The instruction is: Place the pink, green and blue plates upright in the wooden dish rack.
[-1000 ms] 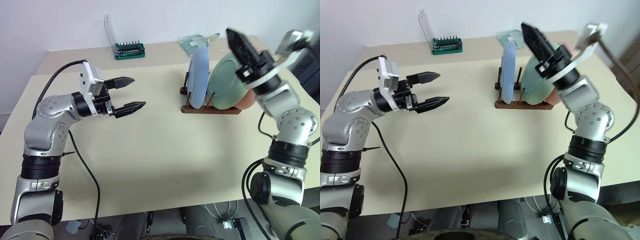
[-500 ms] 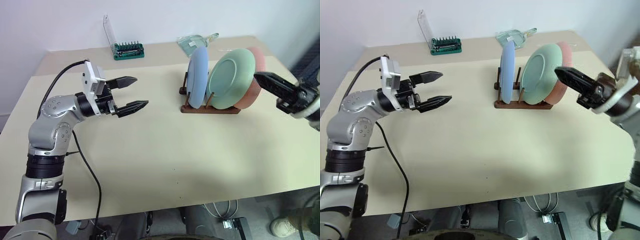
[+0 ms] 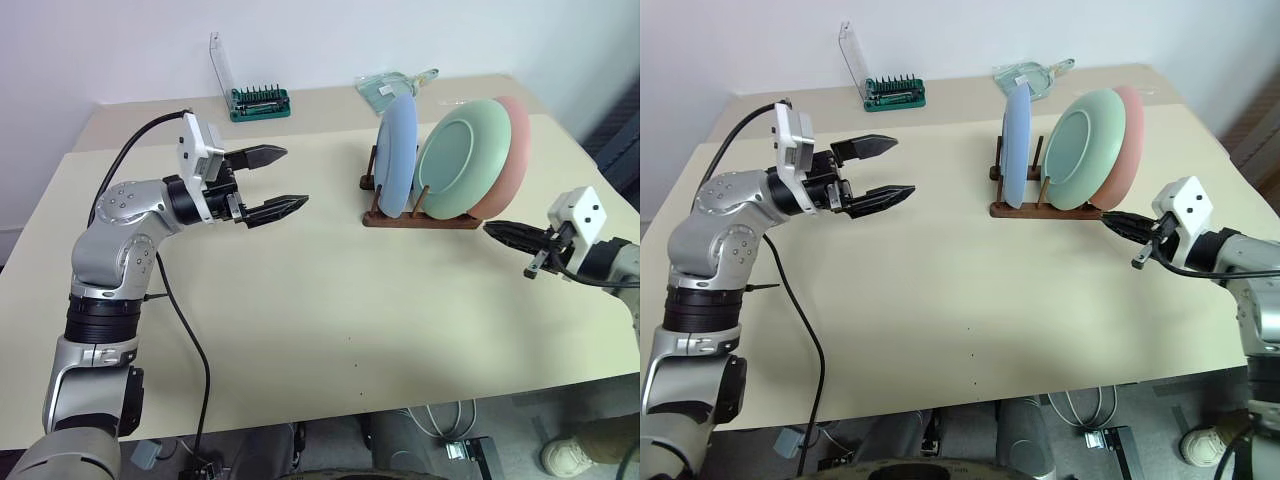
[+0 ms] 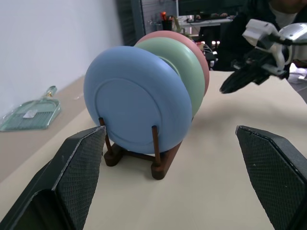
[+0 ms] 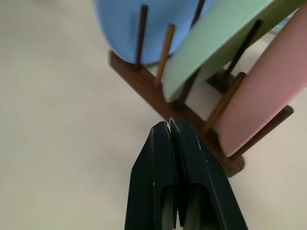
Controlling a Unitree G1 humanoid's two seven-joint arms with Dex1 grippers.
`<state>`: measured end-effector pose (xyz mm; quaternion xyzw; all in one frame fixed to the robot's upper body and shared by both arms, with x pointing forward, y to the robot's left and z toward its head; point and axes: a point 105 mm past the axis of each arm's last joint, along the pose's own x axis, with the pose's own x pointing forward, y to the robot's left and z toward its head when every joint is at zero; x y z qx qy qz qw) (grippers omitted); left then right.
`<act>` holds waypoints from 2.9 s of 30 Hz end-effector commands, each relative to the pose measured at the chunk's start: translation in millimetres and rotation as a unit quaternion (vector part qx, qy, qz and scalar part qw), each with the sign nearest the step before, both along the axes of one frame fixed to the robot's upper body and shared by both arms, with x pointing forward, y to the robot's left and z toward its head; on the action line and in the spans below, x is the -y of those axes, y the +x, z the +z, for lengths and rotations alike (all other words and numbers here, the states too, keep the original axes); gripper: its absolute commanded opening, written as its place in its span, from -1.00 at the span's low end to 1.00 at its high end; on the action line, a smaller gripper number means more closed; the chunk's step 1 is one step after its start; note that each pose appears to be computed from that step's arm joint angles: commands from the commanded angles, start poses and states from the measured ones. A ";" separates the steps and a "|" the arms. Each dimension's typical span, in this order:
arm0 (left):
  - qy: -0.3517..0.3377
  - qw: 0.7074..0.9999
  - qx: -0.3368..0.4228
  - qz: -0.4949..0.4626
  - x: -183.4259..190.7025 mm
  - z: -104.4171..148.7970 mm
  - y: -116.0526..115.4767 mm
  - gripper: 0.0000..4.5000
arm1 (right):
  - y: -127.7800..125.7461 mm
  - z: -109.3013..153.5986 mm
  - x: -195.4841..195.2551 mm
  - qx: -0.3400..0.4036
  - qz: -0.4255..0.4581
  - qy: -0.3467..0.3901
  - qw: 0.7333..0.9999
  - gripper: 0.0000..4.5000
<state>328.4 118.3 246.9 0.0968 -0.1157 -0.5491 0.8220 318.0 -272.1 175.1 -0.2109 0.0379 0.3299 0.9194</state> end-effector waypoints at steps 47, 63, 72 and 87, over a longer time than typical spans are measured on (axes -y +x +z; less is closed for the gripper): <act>-0.004 1.000 0.016 0.012 -3.1 8.3 -6.3 1.00 | 43.6 112.0 -16.6 0.242 -0.031 -0.030 0.969 -0.99; -0.012 0.999 0.018 0.047 -14.1 11.9 2.0 1.00 | -31.7 195.8 -83.9 0.178 0.266 0.351 0.880 0.21; 0.000 0.997 0.022 0.070 -31.2 4.0 -12.5 1.00 | -55.8 114.6 -134.4 0.072 0.378 0.212 0.898 0.98; 0.064 0.997 -0.017 0.028 -23.6 -36.2 -32.6 1.00 | -43.2 68.9 -104.7 0.053 0.319 0.032 0.946 0.98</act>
